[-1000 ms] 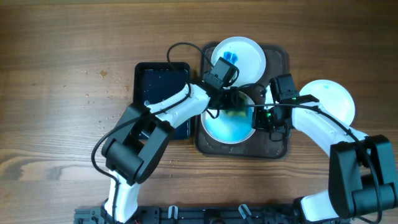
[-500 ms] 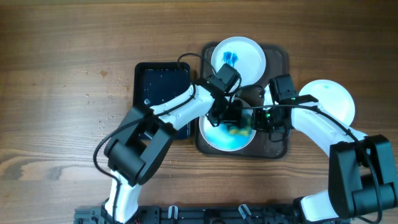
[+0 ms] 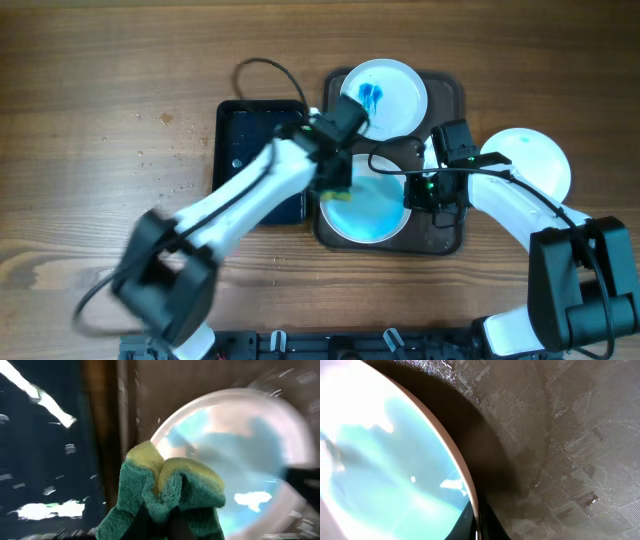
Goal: Clean dirty plates on tray and stack at the side
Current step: 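Return the sponge to the black tray with the left gripper, then lift the plate with the right gripper and tilt it over the black tray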
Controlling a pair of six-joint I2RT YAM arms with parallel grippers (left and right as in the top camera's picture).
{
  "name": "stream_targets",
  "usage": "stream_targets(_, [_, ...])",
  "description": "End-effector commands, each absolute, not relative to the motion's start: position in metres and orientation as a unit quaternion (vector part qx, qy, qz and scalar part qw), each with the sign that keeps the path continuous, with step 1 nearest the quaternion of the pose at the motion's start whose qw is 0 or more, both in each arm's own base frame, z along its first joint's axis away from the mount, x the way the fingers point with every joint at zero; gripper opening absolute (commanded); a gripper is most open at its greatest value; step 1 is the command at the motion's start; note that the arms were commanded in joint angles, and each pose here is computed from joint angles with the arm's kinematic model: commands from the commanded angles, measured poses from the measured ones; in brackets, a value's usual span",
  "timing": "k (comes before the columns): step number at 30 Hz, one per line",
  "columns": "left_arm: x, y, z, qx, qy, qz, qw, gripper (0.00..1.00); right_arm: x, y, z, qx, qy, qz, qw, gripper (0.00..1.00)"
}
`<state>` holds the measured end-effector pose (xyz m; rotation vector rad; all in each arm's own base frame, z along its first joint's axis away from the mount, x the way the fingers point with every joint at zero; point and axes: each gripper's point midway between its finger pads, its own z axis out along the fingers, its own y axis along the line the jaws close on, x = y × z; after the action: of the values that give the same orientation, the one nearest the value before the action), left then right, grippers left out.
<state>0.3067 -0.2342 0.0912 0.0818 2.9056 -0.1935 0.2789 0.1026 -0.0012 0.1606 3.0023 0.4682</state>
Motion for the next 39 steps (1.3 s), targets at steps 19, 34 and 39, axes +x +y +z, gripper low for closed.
stream_targets(19, [0.331,-0.079,0.072,-0.149,0.979,-0.013,0.136,0.75,0.272,0.088,0.001,0.053,0.991,0.118,0.047,0.04])
stream_targets(34, [0.318,-0.031,0.234,-0.21,0.915,-0.07,0.337,1.0,0.327,0.121,0.162,-0.043,0.978,0.096,0.179,0.04])
stream_targets(39, [0.317,-0.031,0.235,-0.21,0.914,-0.071,0.339,1.0,0.36,0.176,0.184,-0.091,0.95,0.084,0.285,0.04])
